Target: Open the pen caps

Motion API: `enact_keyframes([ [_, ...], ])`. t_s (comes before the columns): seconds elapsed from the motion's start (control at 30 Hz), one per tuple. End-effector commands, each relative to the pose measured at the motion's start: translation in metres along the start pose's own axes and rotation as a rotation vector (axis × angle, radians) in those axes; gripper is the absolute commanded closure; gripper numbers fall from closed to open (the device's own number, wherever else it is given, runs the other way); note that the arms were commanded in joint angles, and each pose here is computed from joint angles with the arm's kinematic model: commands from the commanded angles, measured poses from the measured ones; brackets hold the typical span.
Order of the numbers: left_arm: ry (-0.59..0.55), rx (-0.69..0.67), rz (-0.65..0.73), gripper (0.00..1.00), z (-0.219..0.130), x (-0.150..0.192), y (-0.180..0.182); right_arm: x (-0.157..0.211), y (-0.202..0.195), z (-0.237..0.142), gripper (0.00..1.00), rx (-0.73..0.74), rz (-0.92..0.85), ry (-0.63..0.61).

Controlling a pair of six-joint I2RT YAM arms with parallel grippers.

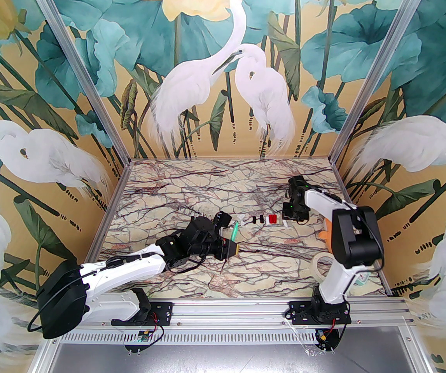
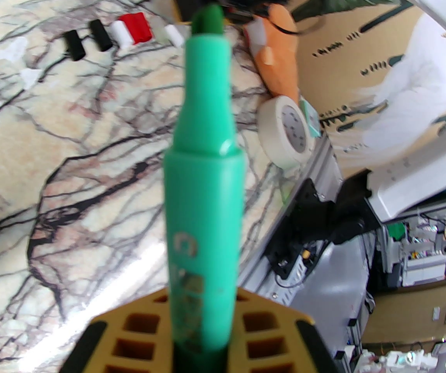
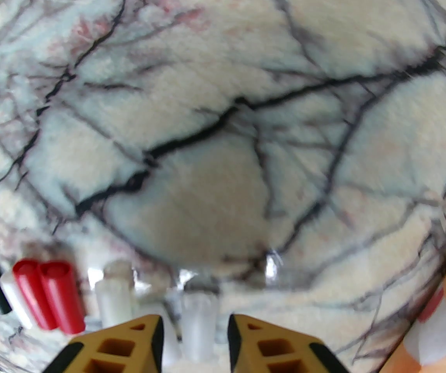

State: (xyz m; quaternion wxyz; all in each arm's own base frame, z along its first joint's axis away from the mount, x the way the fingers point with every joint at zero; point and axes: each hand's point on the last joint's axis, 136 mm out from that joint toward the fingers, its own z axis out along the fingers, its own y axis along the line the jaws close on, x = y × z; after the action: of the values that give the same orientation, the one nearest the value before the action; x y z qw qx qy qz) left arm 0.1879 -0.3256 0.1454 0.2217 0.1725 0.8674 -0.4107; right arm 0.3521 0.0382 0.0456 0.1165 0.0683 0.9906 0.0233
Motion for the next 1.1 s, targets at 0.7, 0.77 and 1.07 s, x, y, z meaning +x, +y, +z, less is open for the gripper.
enact_keyframes([
  [0.7,0.013,-0.518,-0.141,0.97,0.034,-0.025,0.077,0.096,0.119,-0.124,0.01,-0.679,-0.120,-0.309],
  [0.77,0.032,-0.571,-0.142,0.96,0.038,-0.025,0.083,0.103,0.125,-0.128,0.00,-0.707,-0.144,-0.307],
  [1.07,0.115,-0.778,-0.131,0.95,0.053,-0.022,0.112,0.109,0.122,-0.135,0.01,-0.700,-0.146,-0.312],
])
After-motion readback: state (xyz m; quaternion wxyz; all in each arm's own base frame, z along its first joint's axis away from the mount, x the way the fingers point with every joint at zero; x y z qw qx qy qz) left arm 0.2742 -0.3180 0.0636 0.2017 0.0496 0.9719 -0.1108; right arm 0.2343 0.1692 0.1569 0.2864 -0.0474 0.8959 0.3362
